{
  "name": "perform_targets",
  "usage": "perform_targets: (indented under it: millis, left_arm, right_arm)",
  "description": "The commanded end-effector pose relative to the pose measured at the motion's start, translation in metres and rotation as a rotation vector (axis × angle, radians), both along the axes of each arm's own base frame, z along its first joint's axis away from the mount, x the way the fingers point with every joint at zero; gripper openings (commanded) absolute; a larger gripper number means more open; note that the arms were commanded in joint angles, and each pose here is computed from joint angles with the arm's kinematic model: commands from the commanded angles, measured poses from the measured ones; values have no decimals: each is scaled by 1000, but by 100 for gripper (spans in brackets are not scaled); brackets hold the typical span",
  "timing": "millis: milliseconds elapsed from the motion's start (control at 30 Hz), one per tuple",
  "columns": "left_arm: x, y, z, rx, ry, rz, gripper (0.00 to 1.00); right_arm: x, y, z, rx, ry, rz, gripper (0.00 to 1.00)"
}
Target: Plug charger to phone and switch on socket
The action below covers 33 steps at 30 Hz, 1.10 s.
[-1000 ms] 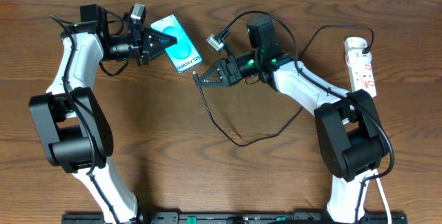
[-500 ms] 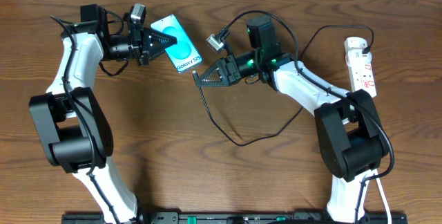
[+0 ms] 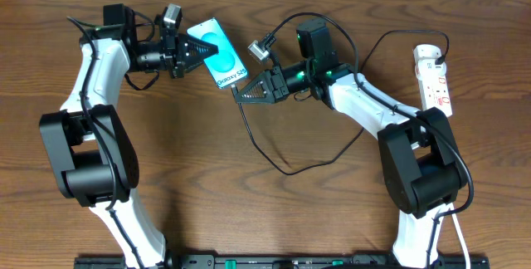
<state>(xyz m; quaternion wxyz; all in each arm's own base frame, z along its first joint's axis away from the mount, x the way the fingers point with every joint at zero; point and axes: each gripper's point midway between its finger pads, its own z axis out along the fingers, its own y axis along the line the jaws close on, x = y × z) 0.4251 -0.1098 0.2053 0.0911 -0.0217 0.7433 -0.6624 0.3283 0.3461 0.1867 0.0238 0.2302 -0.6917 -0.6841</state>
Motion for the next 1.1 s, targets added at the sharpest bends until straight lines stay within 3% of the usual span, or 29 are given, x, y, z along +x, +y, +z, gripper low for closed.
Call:
perform_targets:
  millis: [0,1067]
  left_arm:
    - [0,-1,15,-51,-28,-11,7]
    - [0,-1,16,-51,-28,-11,7]
  right_arm:
    - [-6,6,2,10,-18,22,1]
    - [3,-3,3,17,-27,2,1]
